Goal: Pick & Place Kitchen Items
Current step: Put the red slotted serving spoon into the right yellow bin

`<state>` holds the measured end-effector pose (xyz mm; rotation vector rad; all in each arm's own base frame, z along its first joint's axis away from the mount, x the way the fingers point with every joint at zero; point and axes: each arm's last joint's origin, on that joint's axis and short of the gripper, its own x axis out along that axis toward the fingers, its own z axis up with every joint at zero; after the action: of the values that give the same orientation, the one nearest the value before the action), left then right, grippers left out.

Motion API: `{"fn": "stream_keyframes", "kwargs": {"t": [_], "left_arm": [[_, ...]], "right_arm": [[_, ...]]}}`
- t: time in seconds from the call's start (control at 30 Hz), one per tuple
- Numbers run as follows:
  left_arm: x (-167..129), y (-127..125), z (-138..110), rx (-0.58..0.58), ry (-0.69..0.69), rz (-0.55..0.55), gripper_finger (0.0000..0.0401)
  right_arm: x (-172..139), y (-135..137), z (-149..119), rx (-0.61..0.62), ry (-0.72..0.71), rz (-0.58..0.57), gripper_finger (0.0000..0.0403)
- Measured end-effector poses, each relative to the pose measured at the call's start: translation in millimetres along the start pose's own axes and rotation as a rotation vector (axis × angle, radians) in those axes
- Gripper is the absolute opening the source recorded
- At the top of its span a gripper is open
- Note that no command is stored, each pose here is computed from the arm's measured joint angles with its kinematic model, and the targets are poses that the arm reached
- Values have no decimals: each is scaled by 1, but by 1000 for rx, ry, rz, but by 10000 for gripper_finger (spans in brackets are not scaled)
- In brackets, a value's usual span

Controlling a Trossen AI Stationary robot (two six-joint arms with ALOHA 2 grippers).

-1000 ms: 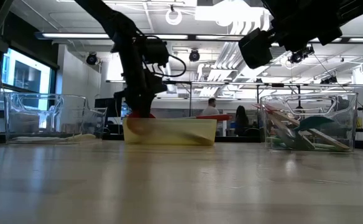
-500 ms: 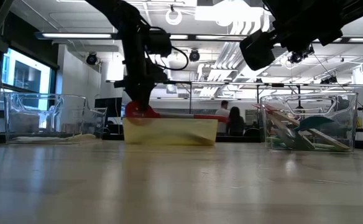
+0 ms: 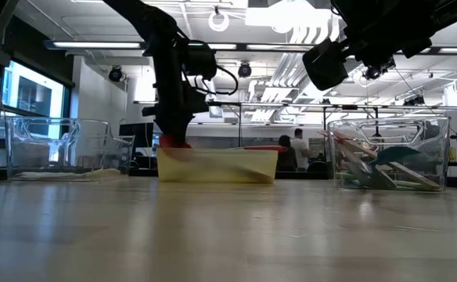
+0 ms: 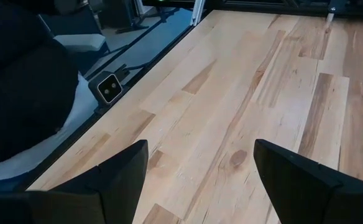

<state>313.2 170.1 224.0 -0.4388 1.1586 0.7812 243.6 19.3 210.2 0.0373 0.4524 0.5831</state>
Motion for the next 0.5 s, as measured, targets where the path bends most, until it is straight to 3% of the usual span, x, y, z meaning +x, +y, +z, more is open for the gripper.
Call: {"fn": "stream_keyframes", "kwargs": {"t": [0.5], "left_arm": [[0, -4, 4, 14, -53, -11, 79]], "right_arm": [[0, 0, 0, -2, 1, -12, 286]]}}
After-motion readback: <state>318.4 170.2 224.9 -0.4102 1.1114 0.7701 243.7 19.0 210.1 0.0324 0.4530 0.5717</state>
